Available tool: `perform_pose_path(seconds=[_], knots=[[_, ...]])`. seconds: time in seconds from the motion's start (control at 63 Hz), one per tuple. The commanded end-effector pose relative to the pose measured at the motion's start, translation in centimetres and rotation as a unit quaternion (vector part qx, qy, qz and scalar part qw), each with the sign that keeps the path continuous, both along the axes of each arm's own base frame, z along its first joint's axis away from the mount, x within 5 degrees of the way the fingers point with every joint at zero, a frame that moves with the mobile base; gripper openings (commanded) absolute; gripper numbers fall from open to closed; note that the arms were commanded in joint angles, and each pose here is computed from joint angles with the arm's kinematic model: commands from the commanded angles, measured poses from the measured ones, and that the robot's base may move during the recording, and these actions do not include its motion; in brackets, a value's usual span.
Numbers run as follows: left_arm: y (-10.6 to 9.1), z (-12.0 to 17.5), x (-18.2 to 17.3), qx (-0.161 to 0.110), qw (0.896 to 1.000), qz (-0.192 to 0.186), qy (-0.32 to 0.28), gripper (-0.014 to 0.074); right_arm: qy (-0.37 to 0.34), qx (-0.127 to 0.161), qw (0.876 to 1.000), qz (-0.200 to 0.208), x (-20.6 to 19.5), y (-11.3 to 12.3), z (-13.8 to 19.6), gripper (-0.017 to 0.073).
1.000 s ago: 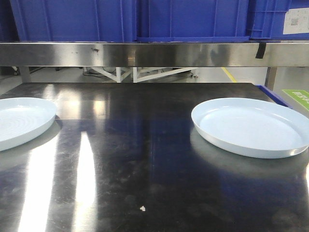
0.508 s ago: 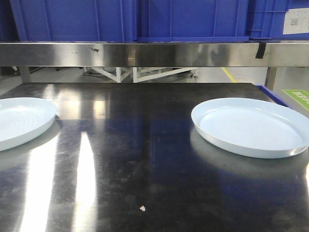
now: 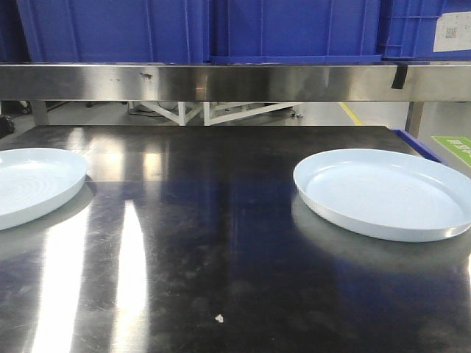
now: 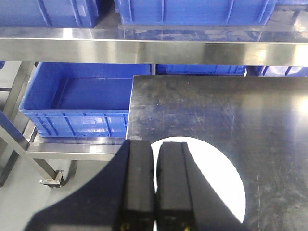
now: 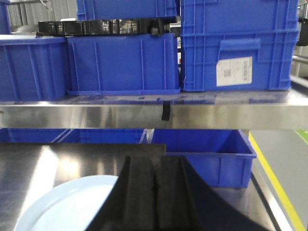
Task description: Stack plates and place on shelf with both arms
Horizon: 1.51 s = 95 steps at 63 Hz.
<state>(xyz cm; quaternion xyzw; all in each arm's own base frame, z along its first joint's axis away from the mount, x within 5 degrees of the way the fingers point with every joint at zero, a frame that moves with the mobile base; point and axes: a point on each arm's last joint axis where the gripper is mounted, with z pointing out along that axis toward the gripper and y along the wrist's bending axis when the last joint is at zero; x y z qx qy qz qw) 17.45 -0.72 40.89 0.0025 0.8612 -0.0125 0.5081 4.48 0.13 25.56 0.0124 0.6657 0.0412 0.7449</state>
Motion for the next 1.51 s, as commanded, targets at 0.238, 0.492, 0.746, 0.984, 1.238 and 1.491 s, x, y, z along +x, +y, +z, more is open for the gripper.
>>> perform_pose_path(seconds=[0.238,0.492,0.746,0.984,1.238,1.491], knots=[[-0.1,1.8,0.0,-0.005,0.998,-0.002,-0.058,0.0102,0.141,-0.024,0.990,-0.016,5.5,-0.1,10.3,0.0048],[-0.1,1.6,0.0,-0.005,0.999,-0.002,-0.044,0.0102,0.191,-0.016,0.981,-0.012,12.0,0.2,12.9,0.0048],[0.0,1.4,-0.1,-0.004,0.999,-0.001,-0.034,0.0102,0.232,-0.004,0.973,-0.007,14.2,0.4,11.6,0.0048],[-0.1,1.4,-0.1,-0.005,0.999,-0.001,-0.034,0.0102,0.233,-0.004,0.972,-0.007,15.1,0.5,11.2,0.0048],[-0.1,0.7,1.1,0.014,1.000,-0.010,-0.014,0.0395,0.260,0.015,0.966,-0.002,15.7,0.6,10.4,0.0529],[-0.3,-2.0,4.7,-0.007,0.999,0.006,0.053,0.0607,0.288,0.014,0.957,-0.003,15.5,0.6,9.9,0.0608]])
